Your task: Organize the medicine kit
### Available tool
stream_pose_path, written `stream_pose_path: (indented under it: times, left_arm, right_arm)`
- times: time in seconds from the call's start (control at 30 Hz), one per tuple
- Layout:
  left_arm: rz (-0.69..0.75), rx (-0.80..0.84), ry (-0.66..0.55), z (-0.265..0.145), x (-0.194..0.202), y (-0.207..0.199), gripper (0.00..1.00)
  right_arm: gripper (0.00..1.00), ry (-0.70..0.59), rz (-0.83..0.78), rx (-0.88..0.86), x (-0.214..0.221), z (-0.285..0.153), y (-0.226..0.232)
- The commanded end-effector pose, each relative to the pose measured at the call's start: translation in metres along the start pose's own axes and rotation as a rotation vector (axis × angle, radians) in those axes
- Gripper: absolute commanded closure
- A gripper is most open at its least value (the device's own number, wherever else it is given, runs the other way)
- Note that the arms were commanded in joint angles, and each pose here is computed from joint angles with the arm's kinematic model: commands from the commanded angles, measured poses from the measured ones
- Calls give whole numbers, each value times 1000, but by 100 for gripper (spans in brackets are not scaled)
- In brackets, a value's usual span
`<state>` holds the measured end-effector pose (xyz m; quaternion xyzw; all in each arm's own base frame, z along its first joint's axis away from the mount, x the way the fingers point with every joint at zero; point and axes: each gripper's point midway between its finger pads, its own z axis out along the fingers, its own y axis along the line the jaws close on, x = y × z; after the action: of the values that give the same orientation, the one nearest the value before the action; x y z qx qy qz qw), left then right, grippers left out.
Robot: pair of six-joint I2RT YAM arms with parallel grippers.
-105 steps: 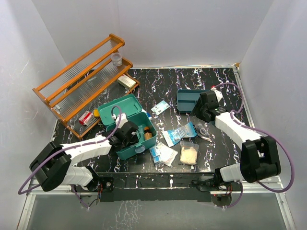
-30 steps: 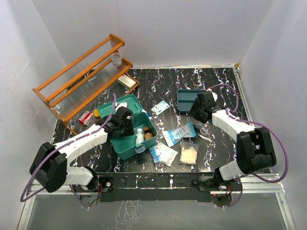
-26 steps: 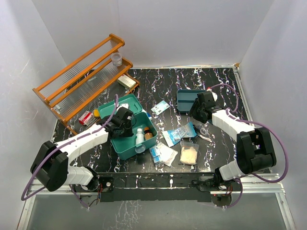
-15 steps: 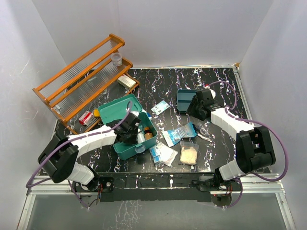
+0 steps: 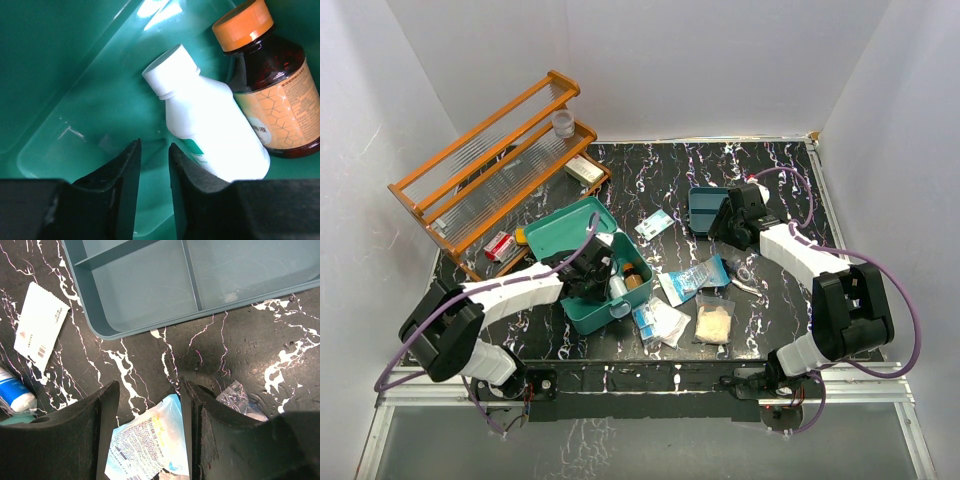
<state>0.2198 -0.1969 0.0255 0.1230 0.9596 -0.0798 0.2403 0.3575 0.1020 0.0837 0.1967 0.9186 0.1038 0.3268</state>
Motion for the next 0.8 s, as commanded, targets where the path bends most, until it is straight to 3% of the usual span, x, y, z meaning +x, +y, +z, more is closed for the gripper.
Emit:
stream_pose_path:
  times: [0.0,0.27,0.53,0.77]
  left_arm:
    - [5,-60,-89,-23,-14,15,75]
    - [-56,-45,-199,-42,-49,10,78]
    - [-119,5,-185,-18,-70,-4,59]
    - [-142,70,-167,-6,-74,-15,57]
  right_arm:
    - [51,-64,-8,-31,-23,-4,15]
    - [50,-63,-3,-38,-21,-6,15]
    - [50,-58,-5,-54,-18,-5,20]
    - [50,-54,-10,-56,-19,-2,22]
